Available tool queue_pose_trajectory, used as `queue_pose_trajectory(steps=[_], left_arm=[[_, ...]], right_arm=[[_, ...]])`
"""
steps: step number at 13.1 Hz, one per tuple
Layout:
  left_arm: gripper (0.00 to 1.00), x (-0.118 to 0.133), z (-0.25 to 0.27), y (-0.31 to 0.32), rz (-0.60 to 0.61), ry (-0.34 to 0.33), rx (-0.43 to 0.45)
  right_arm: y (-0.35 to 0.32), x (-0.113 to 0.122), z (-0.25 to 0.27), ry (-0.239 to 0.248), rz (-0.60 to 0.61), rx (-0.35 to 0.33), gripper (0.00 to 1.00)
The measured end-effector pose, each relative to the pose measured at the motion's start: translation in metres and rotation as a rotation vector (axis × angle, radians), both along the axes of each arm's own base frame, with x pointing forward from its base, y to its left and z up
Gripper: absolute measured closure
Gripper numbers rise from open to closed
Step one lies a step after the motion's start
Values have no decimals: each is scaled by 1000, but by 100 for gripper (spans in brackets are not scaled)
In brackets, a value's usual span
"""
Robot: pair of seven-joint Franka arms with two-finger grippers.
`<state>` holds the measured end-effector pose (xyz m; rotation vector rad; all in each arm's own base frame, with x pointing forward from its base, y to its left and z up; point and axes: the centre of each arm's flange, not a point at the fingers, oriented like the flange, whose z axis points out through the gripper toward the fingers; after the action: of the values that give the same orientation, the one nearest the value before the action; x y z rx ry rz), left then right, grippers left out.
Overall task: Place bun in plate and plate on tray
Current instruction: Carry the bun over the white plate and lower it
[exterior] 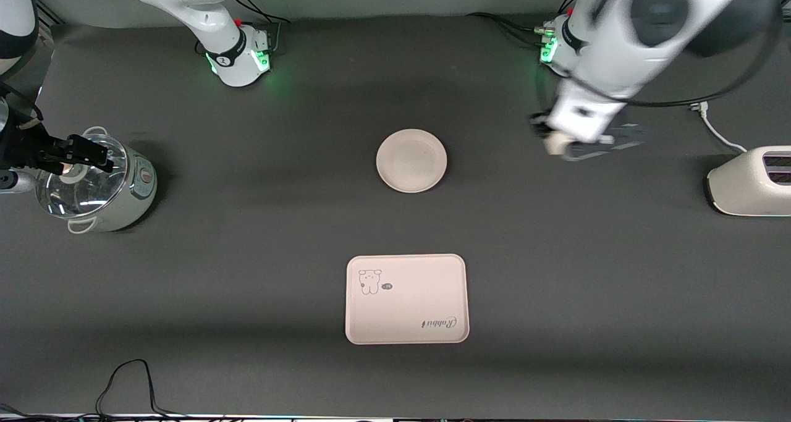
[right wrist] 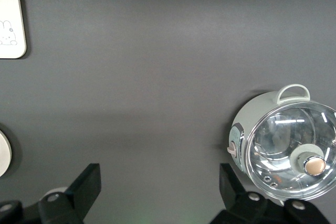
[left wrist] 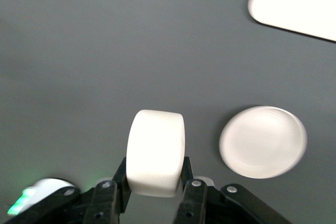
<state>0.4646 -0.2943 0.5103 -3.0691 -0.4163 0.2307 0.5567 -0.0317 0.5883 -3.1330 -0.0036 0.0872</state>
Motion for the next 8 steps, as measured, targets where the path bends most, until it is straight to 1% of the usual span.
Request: queue_pose_trajectory(steps=[2, 5, 6, 7, 8], left_arm=[[56, -22, -34, -68, -1, -1, -10], [56, -50, -92, -139, 37, 3, -25], [56, -60, -115, -158, 38, 8, -29], [56, -79, -157, -185, 41, 23, -30], [56, -87, -176, -196, 47, 29, -31]], right_arm=[[0, 0, 0, 0, 0, 0, 0], [0, 0, 0, 0, 0, 0, 0], [0, 0, 0, 0, 0, 0, 0], [0, 0, 0, 0, 0, 0, 0], [0, 0, 0, 0, 0, 0, 0]])
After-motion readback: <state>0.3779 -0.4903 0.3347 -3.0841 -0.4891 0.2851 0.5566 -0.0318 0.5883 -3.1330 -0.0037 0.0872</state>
